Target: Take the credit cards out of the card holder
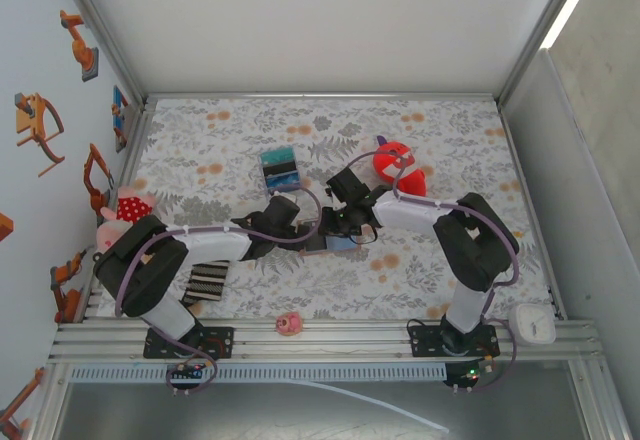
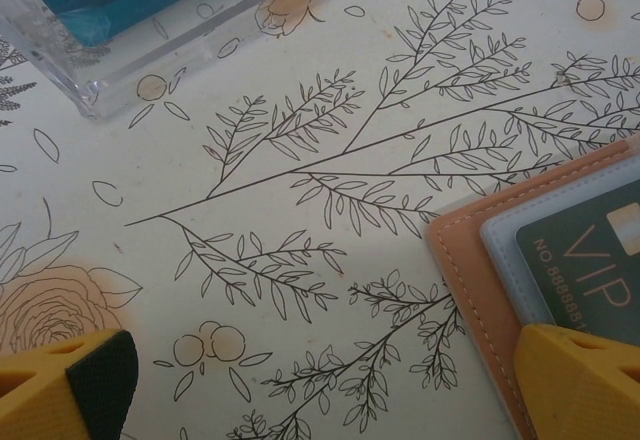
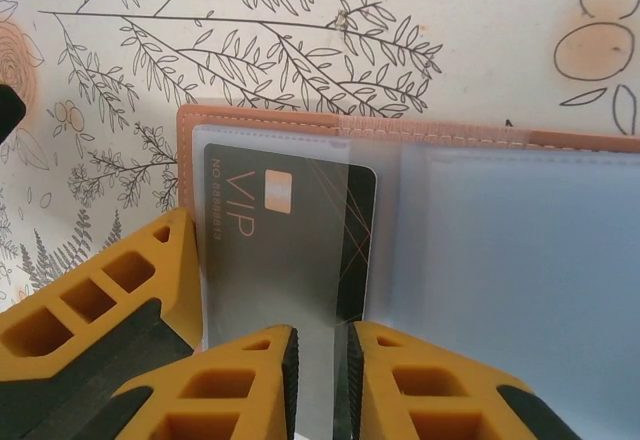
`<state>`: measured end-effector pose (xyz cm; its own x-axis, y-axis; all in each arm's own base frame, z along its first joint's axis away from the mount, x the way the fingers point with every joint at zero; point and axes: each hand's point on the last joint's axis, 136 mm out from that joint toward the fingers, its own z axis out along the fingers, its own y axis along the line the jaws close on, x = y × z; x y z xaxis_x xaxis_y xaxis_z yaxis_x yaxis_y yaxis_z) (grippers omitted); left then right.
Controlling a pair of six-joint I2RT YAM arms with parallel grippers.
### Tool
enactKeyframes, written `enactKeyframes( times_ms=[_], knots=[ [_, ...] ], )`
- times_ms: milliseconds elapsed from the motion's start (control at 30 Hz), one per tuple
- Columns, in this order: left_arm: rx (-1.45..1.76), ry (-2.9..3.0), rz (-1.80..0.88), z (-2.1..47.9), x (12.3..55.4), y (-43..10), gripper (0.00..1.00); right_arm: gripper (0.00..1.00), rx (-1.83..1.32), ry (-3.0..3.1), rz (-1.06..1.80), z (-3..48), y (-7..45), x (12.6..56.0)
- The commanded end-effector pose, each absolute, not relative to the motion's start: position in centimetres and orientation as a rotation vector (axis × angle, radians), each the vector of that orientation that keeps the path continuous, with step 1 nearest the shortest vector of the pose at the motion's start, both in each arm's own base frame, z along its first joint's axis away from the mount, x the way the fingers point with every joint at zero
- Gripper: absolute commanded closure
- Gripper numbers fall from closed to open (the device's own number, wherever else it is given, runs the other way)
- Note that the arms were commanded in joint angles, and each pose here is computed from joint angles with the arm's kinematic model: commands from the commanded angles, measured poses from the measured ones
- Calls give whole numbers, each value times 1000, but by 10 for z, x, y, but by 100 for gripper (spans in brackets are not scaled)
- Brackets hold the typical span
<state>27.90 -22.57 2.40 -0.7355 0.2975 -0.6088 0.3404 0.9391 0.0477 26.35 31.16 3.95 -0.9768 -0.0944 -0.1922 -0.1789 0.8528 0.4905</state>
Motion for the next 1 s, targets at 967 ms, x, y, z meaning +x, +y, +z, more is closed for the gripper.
enactKeyframes(
  times_ms=[967],
  knots=[
    [544, 2468, 101, 18, 274, -217, 3, 80, -35, 2856, 1043, 21, 315, 256]
  ],
)
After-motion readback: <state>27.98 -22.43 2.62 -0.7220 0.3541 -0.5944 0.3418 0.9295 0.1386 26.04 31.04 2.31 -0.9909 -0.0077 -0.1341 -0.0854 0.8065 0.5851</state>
